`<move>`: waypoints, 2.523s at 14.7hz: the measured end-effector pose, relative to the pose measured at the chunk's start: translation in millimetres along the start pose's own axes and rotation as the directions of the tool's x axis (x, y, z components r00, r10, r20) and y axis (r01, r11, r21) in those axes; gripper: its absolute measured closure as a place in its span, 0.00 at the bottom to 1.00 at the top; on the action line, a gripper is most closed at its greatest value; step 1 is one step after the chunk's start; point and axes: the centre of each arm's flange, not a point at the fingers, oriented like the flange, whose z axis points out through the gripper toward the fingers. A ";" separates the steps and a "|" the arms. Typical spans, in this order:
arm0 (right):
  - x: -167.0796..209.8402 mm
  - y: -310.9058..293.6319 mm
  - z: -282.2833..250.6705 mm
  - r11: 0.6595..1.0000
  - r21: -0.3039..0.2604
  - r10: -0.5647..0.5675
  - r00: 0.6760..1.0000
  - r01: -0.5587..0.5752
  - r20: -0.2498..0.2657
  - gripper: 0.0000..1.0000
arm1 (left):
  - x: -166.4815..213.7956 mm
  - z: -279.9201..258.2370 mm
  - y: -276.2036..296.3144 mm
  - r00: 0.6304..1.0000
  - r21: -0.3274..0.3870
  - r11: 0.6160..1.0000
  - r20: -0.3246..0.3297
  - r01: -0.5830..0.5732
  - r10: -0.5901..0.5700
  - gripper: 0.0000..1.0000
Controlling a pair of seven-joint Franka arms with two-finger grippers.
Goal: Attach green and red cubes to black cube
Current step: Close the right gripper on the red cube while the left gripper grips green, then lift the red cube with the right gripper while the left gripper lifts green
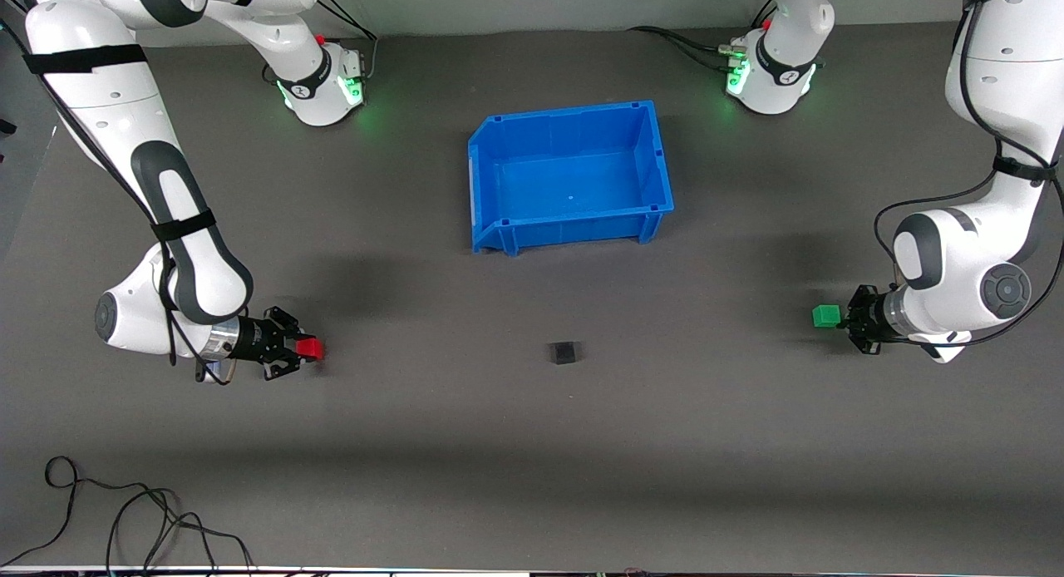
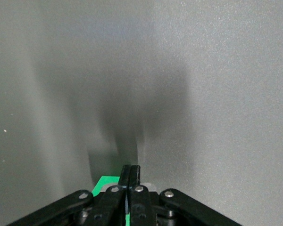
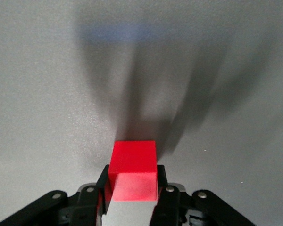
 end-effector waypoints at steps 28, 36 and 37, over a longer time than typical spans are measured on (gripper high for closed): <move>-94.2 -43.0 9.8 0.999 0.019 -0.032 0.999 0.032 -0.001 0.60 | -64.0 13.9 -7.6 0.999 0.126 0.991 0.007 -0.034 0.034 0.44; -108.7 -44.6 14.7 0.999 0.013 -0.047 0.999 0.047 0.000 0.60 | -66.2 -16.9 11.0 1.000 0.121 0.993 0.007 -0.019 0.018 0.99; -115.9 -46.1 16.0 0.999 0.013 -0.045 0.999 0.045 0.000 0.60 | -67.6 -21.6 13.9 1.000 0.119 0.993 0.005 -0.015 0.015 0.97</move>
